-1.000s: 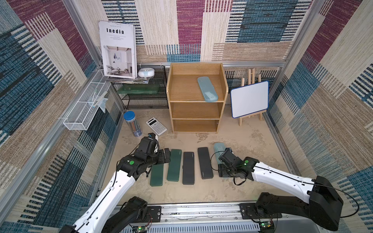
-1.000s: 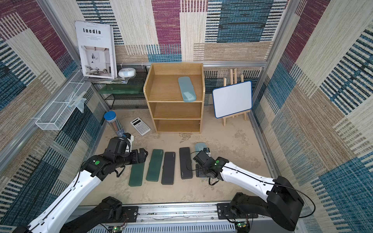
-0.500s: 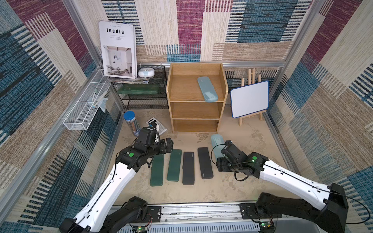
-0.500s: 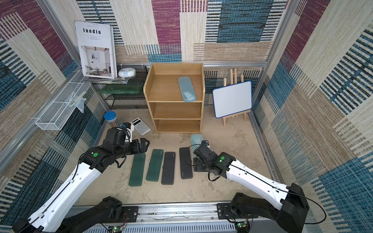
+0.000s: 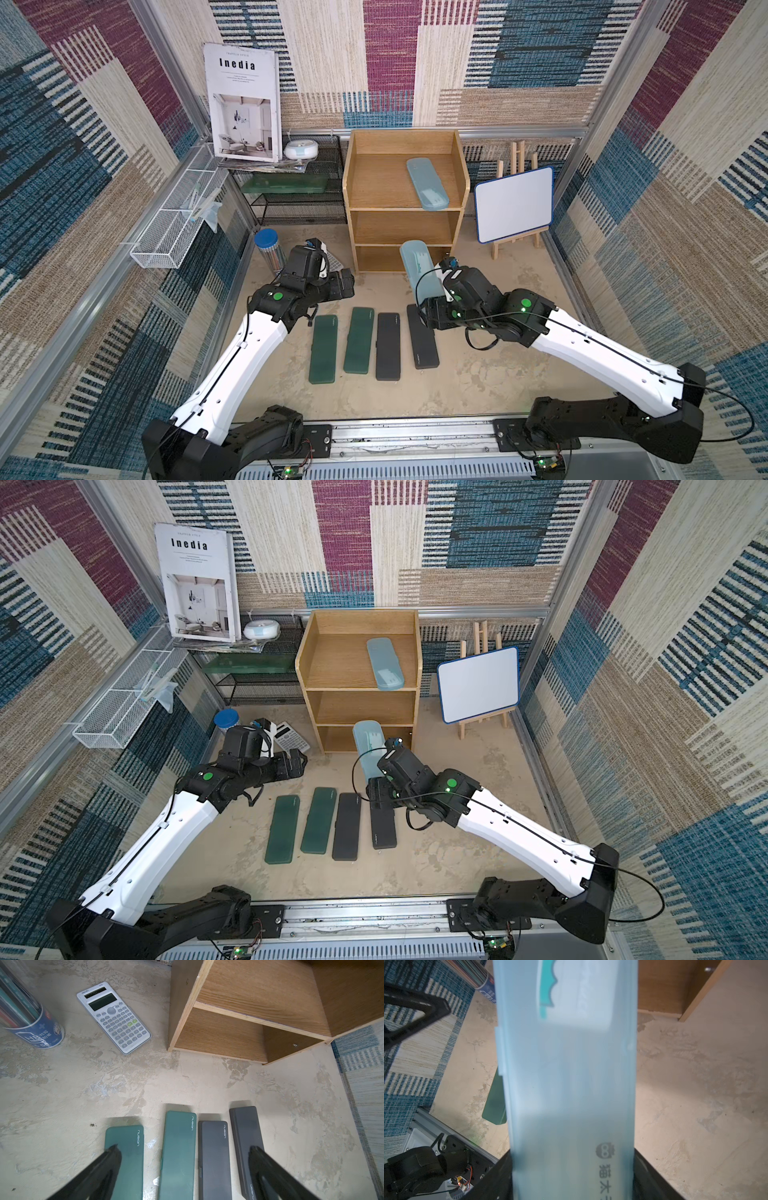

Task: Place the pencil cases on the shelf according to color
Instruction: Place the pencil case on the shelf.

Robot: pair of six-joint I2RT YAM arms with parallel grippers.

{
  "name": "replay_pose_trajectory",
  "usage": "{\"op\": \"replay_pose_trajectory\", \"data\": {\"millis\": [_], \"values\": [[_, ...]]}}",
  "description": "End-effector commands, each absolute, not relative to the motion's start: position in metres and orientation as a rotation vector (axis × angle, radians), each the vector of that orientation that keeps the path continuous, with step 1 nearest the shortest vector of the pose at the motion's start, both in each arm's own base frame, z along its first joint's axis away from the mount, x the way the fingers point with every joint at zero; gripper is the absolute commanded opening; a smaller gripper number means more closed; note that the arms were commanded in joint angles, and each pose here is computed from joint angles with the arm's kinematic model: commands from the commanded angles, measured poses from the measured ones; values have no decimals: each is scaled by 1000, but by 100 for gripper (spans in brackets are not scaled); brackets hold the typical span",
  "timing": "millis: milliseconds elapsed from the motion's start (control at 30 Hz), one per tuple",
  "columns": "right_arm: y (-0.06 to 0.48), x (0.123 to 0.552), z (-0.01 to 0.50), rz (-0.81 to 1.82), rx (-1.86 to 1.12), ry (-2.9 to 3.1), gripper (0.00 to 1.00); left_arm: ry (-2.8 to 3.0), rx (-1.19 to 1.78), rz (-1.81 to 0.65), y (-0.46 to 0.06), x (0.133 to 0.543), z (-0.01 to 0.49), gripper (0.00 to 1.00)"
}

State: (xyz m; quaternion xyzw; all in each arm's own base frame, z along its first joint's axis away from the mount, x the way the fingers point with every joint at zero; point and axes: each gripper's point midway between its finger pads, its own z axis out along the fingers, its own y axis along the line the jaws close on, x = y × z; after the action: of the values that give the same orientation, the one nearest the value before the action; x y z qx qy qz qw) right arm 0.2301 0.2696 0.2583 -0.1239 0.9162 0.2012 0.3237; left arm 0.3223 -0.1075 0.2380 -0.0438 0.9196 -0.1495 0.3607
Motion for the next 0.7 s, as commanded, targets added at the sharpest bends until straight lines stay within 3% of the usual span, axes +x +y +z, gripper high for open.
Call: {"op": "replay_pose_trajectory", "data": {"millis": [0,333,667], "values": [[283,251,290,518,-334,2291,59,2348,-93,-395,-107,328,240,100],[321,343,372,414,-316,2116,61,2344,-104,-427,-103,328,241,100],[343,438,395,337,-249,2004,61,2347,-79,-496,-112,324,241,100]]}}
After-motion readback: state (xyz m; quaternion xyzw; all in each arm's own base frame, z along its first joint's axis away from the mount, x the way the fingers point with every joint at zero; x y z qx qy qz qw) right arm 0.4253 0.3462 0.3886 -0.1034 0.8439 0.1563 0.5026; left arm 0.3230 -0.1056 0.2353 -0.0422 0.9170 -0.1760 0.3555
